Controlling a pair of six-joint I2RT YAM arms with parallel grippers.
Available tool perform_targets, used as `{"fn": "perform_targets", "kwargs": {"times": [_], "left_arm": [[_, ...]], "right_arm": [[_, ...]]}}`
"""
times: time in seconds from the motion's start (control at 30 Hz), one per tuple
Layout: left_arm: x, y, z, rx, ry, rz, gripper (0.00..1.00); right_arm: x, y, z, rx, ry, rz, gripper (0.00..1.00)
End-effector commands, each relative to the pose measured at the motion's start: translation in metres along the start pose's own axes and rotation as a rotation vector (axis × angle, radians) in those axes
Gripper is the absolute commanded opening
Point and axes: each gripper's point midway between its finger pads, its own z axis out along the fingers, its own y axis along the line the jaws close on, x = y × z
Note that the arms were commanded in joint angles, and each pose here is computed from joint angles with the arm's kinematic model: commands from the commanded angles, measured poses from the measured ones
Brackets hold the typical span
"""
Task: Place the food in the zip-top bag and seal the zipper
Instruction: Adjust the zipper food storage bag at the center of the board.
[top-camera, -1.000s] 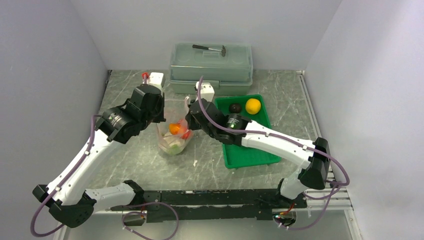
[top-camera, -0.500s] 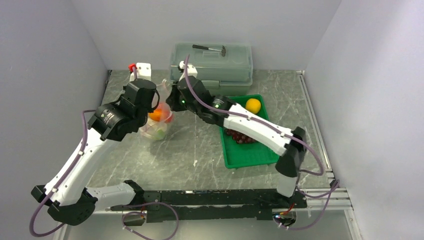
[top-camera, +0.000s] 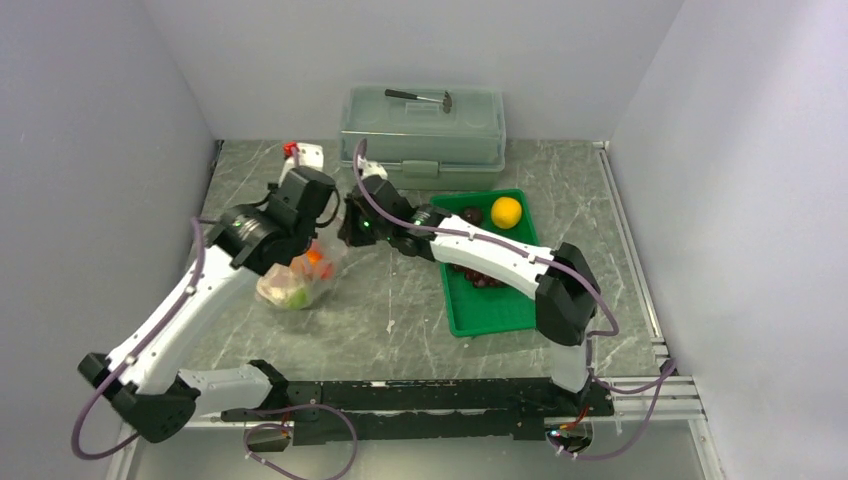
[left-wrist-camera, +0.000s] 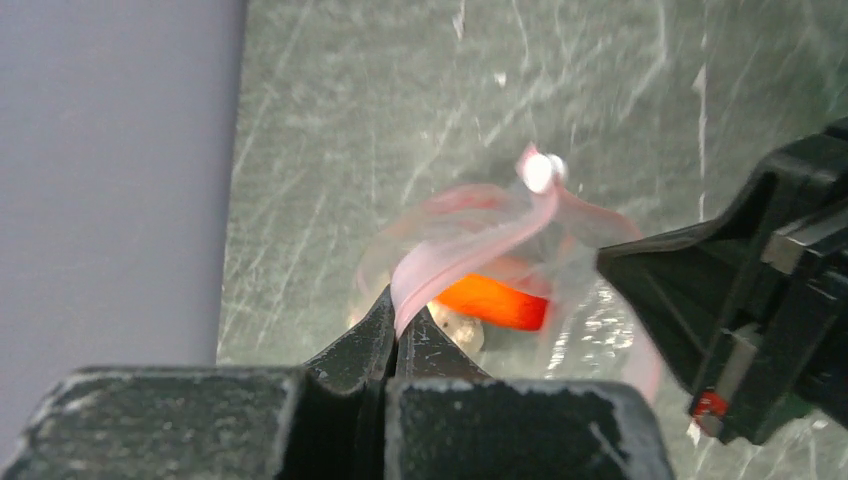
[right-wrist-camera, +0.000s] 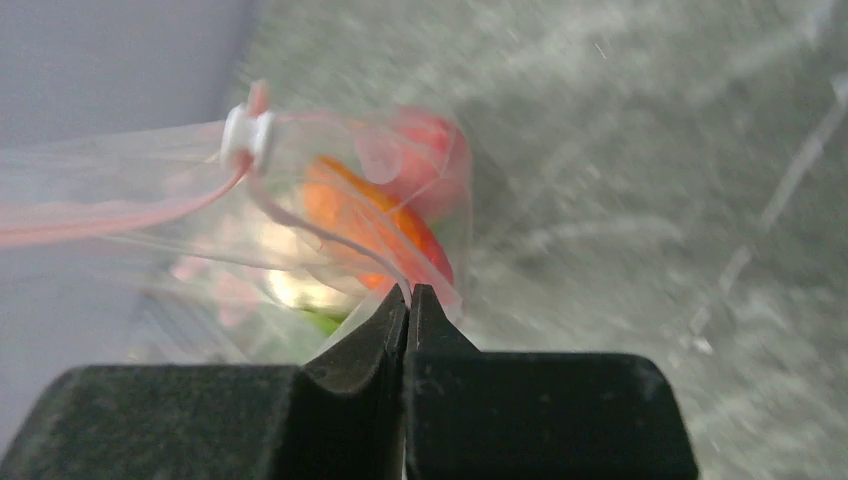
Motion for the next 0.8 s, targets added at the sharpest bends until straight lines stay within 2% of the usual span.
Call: {"fn": "perform_targets", "kwargs": {"times": [0.0,0.2,0.47,0.77], "left_arm": [[0.028,-0.026,0.022,0.028,0.090,-0.006,0.00],[0.050,-0.049,0.037,0.057,0.166,-0.016,0.00],[0.055,-0.068,0.039,0.143,0.176,-0.051,0.00],[0.048,-0.066,0.033,0.153,0.163,-0.064,0.00]], "right_arm": [[0.021,-0.035,-0.017,0.049,0.017,0.033,0.00],[0.038,-0.063,-0.046,0.106,0.013,0.035,0.00],[0.043,-0.084,-0.079,0.163,-0.015,0.027,0.00],[0.053,-0.110,-0.093,0.215,-0.017,0.031,0.00]]}}
